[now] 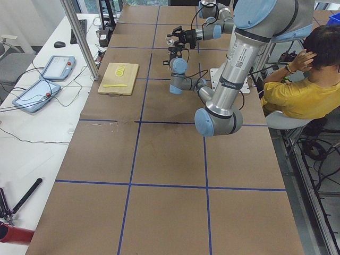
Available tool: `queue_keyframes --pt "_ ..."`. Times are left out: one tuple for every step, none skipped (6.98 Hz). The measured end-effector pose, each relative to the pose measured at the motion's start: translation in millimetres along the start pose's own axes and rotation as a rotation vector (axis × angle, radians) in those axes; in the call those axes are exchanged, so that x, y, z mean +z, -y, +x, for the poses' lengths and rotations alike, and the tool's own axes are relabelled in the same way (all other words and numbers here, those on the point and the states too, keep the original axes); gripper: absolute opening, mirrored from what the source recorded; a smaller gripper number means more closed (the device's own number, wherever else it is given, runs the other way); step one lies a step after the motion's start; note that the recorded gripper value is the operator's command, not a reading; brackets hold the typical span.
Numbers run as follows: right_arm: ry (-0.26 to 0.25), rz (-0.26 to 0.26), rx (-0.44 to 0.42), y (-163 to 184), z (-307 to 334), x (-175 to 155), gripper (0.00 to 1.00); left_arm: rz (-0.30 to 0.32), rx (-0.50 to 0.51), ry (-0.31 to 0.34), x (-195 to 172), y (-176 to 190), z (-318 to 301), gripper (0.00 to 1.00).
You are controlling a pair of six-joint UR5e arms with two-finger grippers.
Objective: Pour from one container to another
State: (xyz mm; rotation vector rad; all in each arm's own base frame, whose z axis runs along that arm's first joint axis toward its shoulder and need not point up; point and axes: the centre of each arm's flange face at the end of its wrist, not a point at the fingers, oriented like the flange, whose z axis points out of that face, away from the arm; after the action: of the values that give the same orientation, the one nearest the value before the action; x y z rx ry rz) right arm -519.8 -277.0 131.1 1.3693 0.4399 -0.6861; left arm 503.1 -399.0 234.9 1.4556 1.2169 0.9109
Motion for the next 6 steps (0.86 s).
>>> queue_keyframes --pt "-0.004 0.0 -0.02 0.1 0.5 0.0 0.0 0.0 0.0 0.0 0.0 0.0 0.0 0.0" --pt "-0.008 -0.001 -0.039 0.1 0.7 0.0 0.0 0.0 0.0 0.0 0.0 0.0 0.0 0.0" --pt "-0.011 -0.001 -0.057 0.4 0.9 0.1 0.0 0.0 0.0 0.0 0.0 0.0 0.0 0.0" --pt "-0.012 0.0 -0.065 1.6 2.3 -0.3 0.0 0.001 0.0 0.0 -0.1 0.1 0.0 0.0" --pt "-0.013 0.002 -0.062 4.0 5.6 -1.0 0.0 0.001 0.0 0.0 -0.1 0.1 0.1 0.0" --pt "-0.012 0.006 -0.04 7.7 11.9 -1.8 0.0 0.001 0.0 0.0 -0.2 0.2 0.0 0.0"
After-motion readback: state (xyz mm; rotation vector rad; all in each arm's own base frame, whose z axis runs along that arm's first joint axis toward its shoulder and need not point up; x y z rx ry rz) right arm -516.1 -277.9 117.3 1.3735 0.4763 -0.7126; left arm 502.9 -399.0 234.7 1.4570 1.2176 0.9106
